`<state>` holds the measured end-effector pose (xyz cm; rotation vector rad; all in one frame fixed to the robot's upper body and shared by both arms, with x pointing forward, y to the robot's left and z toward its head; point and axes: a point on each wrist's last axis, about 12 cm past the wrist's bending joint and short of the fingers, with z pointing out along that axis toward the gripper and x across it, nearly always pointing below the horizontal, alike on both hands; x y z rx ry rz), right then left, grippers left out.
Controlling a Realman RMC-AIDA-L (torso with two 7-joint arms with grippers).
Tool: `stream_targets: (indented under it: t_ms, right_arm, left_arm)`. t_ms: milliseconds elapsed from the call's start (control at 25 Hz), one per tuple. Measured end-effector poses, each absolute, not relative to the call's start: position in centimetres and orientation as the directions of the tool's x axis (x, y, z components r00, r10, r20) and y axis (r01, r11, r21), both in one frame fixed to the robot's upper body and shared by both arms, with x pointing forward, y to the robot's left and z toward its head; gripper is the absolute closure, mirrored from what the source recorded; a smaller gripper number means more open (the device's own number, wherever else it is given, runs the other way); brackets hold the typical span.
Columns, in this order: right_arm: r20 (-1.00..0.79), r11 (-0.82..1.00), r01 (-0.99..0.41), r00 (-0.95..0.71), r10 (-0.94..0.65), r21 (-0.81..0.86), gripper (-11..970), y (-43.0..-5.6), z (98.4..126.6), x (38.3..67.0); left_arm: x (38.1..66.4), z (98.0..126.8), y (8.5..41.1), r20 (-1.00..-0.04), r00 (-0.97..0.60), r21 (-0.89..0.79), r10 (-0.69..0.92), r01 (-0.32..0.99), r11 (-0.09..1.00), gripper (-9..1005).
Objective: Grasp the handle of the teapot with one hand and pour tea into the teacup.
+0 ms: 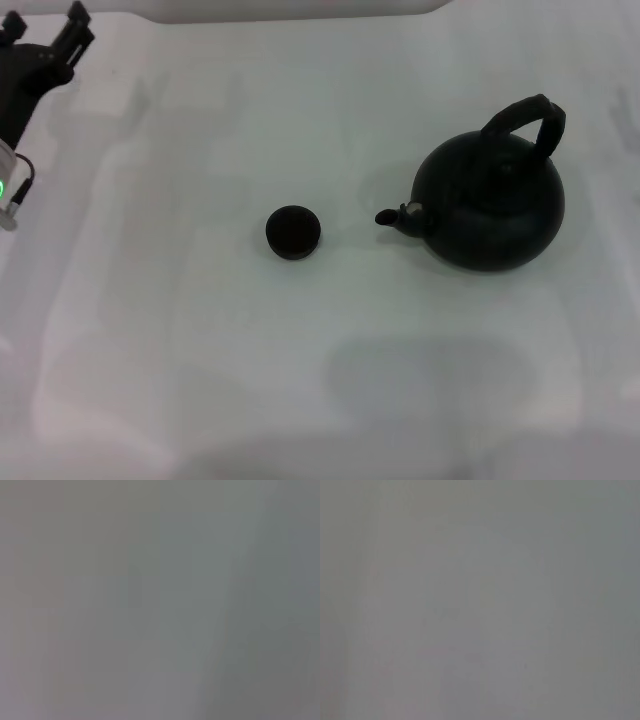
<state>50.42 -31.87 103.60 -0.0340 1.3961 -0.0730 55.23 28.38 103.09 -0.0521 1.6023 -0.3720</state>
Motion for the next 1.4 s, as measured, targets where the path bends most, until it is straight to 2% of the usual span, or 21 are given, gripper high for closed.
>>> stream_targets:
  t_ms: [360, 1400]
  right_arm:
    - [-0.995, 0.999, 0.012, 0.092, 0.049, 0.050, 101, -31.7, 102.7, 50.8]
    - [-0.997, 0.999, -0.010, 0.069, 0.034, 0.034, 101, -31.7, 102.2, 50.4]
  left_arm:
    - [55.1, 103.0, 29.0, -0.972, -0.060, -0.232, -0.225, 0.166, 0.958, 124]
    - [55.2, 102.8, 28.1, -0.974, -0.087, -0.221, -0.208, 0.202, 0.954, 124]
